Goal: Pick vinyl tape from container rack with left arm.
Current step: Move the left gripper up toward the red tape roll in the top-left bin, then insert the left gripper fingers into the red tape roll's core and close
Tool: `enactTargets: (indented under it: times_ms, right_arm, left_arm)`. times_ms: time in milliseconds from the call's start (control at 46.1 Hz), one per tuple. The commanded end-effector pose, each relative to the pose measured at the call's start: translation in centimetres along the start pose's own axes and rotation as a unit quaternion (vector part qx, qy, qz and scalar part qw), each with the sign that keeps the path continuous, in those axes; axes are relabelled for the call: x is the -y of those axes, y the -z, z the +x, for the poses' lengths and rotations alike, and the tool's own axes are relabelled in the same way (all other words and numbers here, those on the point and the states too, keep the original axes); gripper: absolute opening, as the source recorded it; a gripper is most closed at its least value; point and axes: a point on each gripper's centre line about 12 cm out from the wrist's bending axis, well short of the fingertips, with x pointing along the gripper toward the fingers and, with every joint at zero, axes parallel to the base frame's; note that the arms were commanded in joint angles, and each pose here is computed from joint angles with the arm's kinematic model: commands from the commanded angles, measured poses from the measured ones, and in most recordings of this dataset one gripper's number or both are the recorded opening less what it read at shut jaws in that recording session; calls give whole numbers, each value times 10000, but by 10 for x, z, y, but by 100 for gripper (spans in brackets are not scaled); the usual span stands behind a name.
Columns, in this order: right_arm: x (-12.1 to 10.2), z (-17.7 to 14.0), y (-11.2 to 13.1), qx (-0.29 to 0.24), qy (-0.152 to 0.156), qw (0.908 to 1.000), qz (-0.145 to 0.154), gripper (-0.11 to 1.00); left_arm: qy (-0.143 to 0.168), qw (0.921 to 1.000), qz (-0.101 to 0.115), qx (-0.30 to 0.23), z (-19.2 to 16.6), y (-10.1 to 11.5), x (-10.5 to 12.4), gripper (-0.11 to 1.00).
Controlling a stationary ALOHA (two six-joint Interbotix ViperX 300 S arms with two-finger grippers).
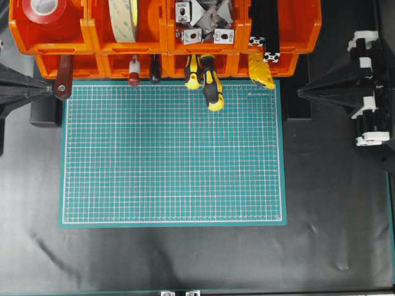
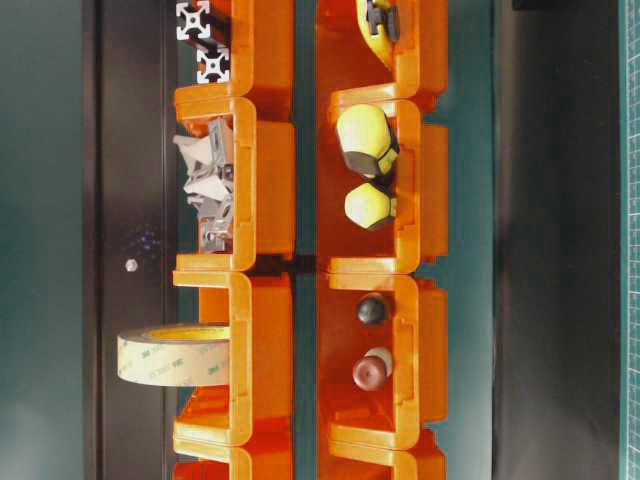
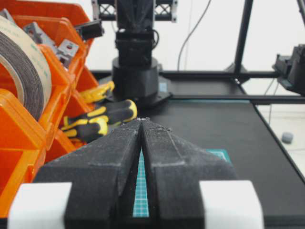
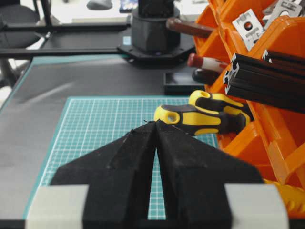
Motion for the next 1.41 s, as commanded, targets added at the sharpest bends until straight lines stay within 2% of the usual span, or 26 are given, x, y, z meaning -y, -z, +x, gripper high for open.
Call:
enactTargets:
  times_ms: [0,65,130,239,347,412,521,716,760,803,868,911,977,1107,1215,1280,1389]
  right_arm:
    - [2,2,-14,192,38,9998,12,2]
    - [2,2,-15,223,39,9997,4,5]
    - [2,2,-15,238,46,9997,5,-2]
    - [2,2,-18,276,54,9996,36,-1]
    - [2,2,-20,276,53,9996,51,-2]
    - [2,2,-19,269,53,9996,51,-2]
    - [2,2,-19,269,53,9996,51,-2]
    - [2,2,-19,246,53,9997,51,-2]
    - [2,2,-19,246,46,9997,58,-1]
    - [2,2,-18,230,46,9997,58,-1]
    - [2,2,-18,230,46,9997,51,-2]
    - [2,2,-17,230,38,9997,50,-1]
    - [2,2,-18,230,46,9997,51,-1]
    - [1,2,-18,238,15,9997,48,-2]
    - [0,2,-17,230,8,9997,47,-1]
    - [0,2,-18,238,0,9997,46,-2]
    - [0,2,-17,230,0,9997,46,-2]
  left_arm:
    - [32,9999,143,-9,10,-36,0,5]
    - [-20,9995,116,-292,17,-49,-1,1]
    - [-59,9979,109,-636,22,-67,-2,-1]
    - [-122,9939,116,-1093,23,-102,-4,-1]
    - [-198,9858,115,-1662,26,-126,-6,-1]
    - [-261,9765,120,-2135,29,-138,-8,-1]
    - [-377,9527,183,-3010,39,-150,-13,-1]
    - [-590,8886,261,-4541,57,-147,-28,-1]
    - [-632,8685,287,-4908,61,-146,-34,-1]
    - [-642,8523,322,-5180,65,-143,-38,-1]
    - [-627,8356,377,-5445,70,-139,-43,-1]
    - [-589,8284,430,-5553,73,-138,-44,-1]
    - [-538,8217,511,-5651,77,-138,-47,-1]
    - [-421,8153,739,-5728,82,-138,-52,0]
    - [-518,8117,714,-5773,82,-135,-61,5]
    - [-583,8078,658,-5829,81,-132,-66,17]
    - [-591,8040,671,-5878,80,-127,-69,49]
